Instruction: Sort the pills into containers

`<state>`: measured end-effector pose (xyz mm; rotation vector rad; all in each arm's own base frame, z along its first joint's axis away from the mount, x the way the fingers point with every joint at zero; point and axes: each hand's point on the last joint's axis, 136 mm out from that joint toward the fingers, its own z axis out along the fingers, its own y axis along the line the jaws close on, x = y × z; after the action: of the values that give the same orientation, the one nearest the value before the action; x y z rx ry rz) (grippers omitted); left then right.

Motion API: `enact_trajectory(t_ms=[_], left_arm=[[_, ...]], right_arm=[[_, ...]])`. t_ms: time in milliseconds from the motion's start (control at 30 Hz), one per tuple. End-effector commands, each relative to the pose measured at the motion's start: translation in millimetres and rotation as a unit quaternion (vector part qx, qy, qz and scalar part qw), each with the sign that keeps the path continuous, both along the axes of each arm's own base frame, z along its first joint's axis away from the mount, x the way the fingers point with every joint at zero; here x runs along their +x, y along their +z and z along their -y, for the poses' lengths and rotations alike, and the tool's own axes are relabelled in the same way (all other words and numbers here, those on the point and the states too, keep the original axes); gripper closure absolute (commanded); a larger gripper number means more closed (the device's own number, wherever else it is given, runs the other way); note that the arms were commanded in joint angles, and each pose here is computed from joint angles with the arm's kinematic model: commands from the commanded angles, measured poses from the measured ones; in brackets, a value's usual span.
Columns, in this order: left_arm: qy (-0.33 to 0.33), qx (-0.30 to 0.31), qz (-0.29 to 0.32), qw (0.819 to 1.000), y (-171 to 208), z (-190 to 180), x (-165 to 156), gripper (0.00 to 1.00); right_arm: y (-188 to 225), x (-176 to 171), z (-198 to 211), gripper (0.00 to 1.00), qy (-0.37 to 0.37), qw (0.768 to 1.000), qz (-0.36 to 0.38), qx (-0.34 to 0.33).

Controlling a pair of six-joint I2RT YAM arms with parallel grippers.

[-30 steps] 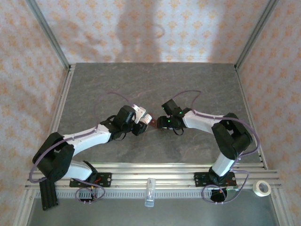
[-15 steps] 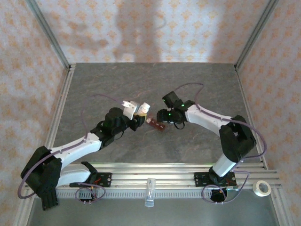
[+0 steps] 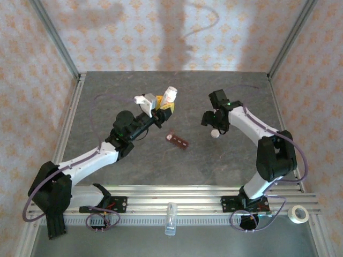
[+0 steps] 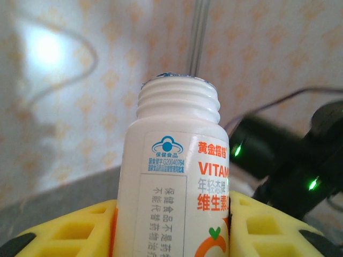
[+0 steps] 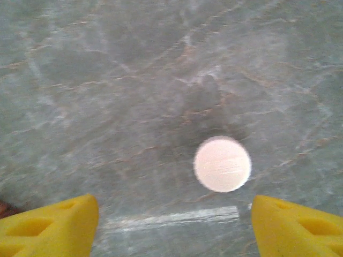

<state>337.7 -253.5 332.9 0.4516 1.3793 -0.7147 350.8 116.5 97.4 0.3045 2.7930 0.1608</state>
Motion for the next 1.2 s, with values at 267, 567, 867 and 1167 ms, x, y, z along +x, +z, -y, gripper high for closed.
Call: enact_trajectory(t_ms=[267,567,867,1167], left_arm=[[-0.053,-0.044,0.113,0.991,58.4,11.3,-12.9,1.0],[-0.063,-0.044,0.107,0.991,51.6,12.4,-17.1,1.0],[-0.068,-0.046,0.101,0.992,48.3,14.4,-15.6,1.0],[-0.073,-0.049,0.094,0.992,46.5,16.8,-14.1,1.0]], right_arm=[[-35.1,1.5,21.7,0.26,0.009,0.994,-0.074,-0.086],[-56.7,1.0,27.5,0.33,0.002,0.992,-0.096,-0.086],[-72.8,-3.4,29.2,0.41,-0.002,0.991,-0.109,-0.074],[-82.2,-6.1,26.5,0.43,-0.002,0.991,-0.117,-0.065]])
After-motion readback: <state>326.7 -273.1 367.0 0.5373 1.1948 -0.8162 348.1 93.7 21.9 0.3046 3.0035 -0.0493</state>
